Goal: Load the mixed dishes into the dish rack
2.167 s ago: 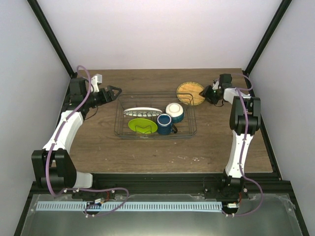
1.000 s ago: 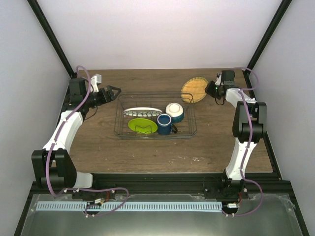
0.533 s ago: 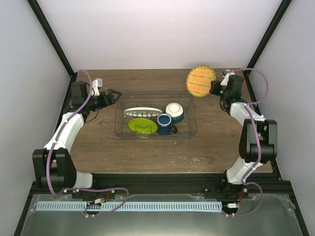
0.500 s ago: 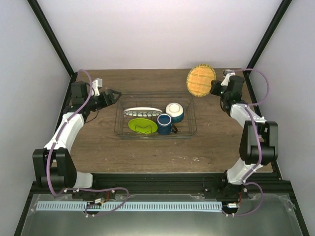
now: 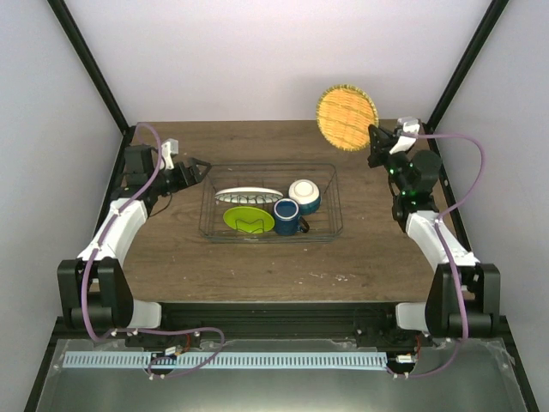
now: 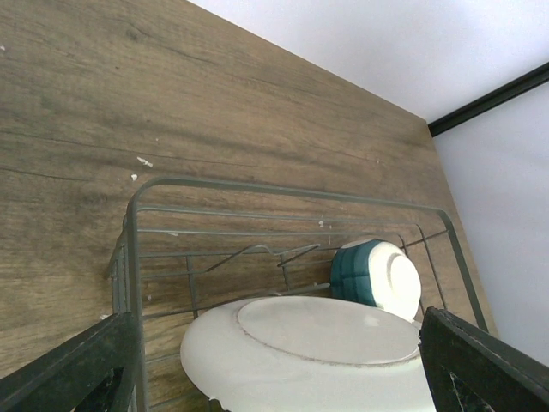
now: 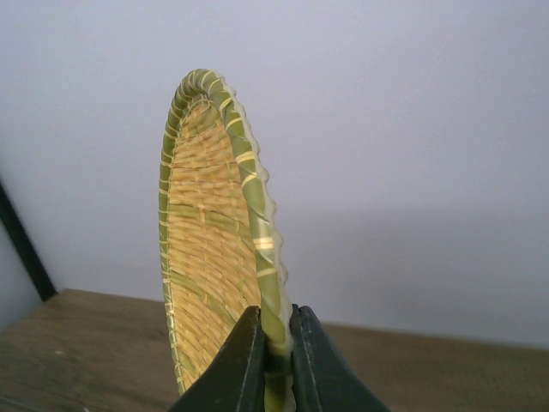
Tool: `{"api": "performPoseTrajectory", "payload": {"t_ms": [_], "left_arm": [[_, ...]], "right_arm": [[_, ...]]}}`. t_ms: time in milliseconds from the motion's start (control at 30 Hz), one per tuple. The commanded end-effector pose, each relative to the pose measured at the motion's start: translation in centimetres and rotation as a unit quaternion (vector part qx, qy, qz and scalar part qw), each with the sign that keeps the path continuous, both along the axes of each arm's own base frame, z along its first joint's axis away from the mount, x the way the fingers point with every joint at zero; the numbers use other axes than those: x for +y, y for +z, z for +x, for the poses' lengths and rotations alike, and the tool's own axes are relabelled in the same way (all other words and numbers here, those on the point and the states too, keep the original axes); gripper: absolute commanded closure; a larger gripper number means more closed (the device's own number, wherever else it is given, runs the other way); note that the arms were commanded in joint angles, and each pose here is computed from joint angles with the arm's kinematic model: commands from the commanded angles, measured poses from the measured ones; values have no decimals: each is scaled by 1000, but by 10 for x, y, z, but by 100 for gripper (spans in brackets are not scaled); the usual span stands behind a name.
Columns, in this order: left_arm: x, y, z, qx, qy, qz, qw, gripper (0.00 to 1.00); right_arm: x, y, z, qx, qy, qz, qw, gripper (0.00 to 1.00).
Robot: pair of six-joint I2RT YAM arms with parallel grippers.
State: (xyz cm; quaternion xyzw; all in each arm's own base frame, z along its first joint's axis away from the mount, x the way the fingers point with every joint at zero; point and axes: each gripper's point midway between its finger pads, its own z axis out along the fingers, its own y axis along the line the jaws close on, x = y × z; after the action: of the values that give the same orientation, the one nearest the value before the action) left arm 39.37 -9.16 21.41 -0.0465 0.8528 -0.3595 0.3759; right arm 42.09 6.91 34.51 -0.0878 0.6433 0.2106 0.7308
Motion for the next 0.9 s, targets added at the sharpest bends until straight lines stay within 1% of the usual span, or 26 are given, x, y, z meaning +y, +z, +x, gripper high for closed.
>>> {"api": "performPoseTrajectory", "payload": {"t_ms": [0,167,267,467,633,867], "left_arm": [[2,4,1,-14,3,-1,1000,10],[3,0,4,-11,6,2,1000,10],[1,-2,6,-8,1,-5,1000,10],[4,-10,18,11,6,-7,1000,9],[9,-9,27,10,22,-10,1000,9],[14,-7,32,9,34,-4,999,9]], "right_arm": [[40,60,-49,-125,88,-36,988,99],[81,57,-85,-153,180,-65,970,99],[103,50,-102,-166,202,-86,961,99],[135,43,-145,-195,271,-94,938,99],[150,35,-173,-211,301,-103,924,99],[164,13,-186,-209,321,-116,916,99]]}}
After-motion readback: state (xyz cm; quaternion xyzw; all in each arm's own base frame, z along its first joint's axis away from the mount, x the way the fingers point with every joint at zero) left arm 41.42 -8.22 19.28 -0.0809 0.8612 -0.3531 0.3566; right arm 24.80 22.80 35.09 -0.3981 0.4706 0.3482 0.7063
